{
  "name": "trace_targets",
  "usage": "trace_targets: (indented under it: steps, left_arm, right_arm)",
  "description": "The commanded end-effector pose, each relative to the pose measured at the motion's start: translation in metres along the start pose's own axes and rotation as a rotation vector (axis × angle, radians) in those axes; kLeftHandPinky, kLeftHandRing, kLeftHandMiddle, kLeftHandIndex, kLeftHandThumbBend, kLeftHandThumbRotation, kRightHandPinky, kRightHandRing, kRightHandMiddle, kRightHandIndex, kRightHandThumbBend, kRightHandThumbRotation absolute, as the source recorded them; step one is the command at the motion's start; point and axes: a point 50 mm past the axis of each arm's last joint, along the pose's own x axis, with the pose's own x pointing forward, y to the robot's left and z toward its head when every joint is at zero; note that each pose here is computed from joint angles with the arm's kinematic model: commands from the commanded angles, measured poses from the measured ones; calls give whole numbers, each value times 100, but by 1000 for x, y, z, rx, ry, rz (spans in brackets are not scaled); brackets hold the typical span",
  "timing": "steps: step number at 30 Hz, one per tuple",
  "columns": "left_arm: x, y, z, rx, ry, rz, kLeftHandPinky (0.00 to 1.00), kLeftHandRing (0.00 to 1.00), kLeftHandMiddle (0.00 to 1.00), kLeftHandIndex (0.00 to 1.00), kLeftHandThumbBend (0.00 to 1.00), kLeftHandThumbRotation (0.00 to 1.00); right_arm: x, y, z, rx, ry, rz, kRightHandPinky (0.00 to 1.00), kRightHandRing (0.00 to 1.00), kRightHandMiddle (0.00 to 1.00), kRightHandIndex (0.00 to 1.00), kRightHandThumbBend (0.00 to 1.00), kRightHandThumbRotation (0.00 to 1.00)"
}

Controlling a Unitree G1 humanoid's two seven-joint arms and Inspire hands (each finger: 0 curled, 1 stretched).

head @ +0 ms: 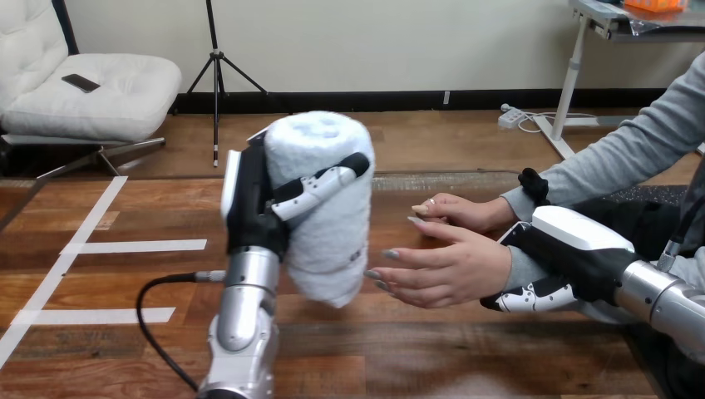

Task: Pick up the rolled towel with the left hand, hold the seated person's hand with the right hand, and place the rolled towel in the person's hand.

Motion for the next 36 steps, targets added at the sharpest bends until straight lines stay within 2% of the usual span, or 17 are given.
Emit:
trace_targets:
  steps: [1,18,36]
  left_arm:
    - [27,-17,29,-44,-131,-23,29,32,38,40,64,0]
    - [26,-36,26,-102,-110,-58,29,32,38,40,64,0]
    - [25,-42,24,-102,-97,-78,29,32,38,40,66,0]
  right_arm:
    - [17,-25,25,-6,-119,-109,19,20,25,30,53,37]
    - [23,-24,30,-2,-123,-104,18,19,24,26,54,41]
    - [30,-26,36,-3,-127,-100,20,21,25,26,56,48]
